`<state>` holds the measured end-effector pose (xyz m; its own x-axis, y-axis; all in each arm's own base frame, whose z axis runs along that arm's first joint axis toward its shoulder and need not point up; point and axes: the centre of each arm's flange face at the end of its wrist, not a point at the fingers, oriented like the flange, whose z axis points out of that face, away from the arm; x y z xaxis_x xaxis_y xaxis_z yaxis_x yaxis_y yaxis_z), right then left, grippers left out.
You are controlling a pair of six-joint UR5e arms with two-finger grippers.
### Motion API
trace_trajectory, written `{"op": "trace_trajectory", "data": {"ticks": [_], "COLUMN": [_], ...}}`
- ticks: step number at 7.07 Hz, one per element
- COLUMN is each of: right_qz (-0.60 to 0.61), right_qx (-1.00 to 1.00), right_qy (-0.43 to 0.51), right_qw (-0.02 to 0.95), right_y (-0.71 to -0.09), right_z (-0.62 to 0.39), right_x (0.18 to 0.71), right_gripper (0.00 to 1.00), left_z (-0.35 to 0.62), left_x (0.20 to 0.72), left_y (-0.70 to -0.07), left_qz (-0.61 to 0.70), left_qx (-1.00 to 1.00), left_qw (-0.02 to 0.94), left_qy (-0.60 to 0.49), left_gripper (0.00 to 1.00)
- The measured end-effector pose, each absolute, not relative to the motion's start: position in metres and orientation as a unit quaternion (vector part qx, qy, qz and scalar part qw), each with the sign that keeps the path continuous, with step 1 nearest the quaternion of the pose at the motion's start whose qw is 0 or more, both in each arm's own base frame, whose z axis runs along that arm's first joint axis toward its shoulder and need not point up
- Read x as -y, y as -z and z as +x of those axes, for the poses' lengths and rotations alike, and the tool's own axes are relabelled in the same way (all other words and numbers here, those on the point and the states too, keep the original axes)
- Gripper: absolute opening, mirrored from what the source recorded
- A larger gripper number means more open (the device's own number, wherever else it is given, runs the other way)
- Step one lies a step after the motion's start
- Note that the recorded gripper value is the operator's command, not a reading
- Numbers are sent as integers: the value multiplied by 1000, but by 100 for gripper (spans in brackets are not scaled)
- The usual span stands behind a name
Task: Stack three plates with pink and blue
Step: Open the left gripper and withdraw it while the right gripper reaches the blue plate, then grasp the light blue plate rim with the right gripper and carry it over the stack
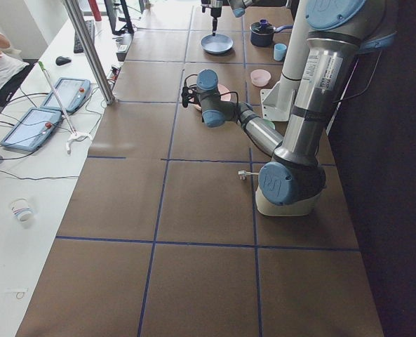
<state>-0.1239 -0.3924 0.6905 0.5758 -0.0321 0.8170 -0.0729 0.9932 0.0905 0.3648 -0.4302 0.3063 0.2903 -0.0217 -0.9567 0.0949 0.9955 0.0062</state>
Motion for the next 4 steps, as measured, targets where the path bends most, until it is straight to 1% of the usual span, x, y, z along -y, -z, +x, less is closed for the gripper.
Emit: {"op": "trace_trajectory", "data": {"ticks": [1,3,4], "right_qz": [54,51,50], "right_qx": [459,459,459], "right_qy": [-13,-11,-9], "right_qw": [887,887,887], "right_y": [-694,-696,-696], "right_z": [-123,-124,-125], "right_x": [389,387,386], "right_gripper": [33,7,0], "left_z": [364,364,363], "left_x": [430,430,430], "left_y": [-307,-308,-308], "left_qz": [30,30,30], "left_qx": [-595,-594,-594], "left_qw": [803,803,803], "left_qy": [37,37,37], "left_gripper": [100,100,100]}}
